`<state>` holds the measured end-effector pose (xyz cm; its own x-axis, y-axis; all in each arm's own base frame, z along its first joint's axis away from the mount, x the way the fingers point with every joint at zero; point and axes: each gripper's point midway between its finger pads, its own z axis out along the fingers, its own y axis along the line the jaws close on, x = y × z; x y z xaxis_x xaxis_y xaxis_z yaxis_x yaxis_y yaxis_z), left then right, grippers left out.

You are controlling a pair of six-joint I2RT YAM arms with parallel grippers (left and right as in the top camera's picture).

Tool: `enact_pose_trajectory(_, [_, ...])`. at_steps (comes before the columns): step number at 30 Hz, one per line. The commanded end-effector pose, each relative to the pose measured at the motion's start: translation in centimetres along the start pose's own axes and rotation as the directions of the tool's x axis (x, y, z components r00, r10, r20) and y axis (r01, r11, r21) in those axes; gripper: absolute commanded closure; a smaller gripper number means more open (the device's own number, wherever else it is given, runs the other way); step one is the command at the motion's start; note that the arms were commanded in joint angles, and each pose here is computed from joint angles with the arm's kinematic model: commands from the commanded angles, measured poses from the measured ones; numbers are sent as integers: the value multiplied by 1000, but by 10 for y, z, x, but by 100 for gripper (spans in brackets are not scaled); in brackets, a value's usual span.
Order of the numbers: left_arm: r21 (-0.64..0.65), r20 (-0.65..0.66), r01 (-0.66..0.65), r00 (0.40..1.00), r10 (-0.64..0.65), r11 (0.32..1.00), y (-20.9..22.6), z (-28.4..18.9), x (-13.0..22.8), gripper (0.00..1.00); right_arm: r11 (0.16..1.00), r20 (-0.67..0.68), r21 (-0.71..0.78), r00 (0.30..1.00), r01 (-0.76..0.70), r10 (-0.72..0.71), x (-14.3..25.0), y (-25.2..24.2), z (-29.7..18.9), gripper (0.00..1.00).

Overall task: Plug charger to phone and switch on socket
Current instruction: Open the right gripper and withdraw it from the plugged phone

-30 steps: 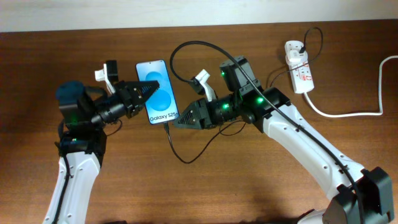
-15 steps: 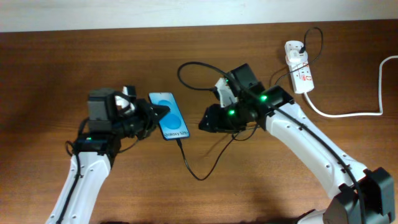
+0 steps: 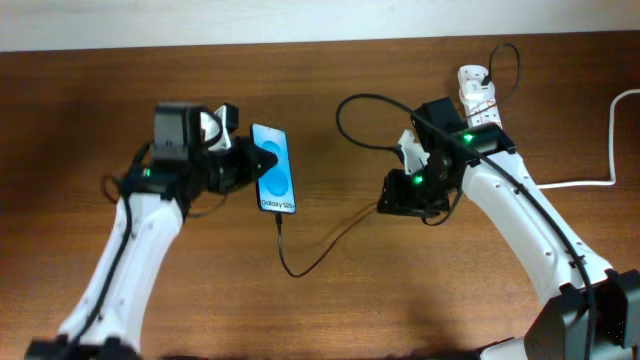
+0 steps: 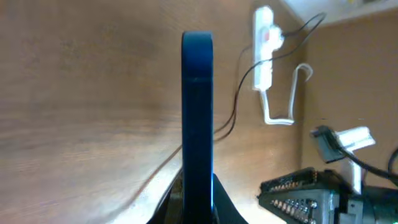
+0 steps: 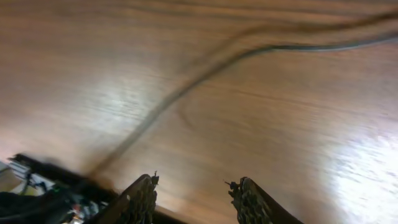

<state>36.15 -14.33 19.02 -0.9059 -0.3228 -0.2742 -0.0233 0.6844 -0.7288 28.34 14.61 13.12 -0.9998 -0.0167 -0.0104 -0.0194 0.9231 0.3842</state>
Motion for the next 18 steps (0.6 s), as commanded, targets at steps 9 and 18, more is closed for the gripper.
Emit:
enact_pose_trajectory(9, [-100,-78,-115,991,108,988,50,62,-26,100,995,-66,102,998,-14,20,24,-31,22,51])
enact_pose_trajectory(18, [-258,-79,-91,994,73,962,103,90,-31,100,984,-121,130,983,-120,135,61,-64,77,48])
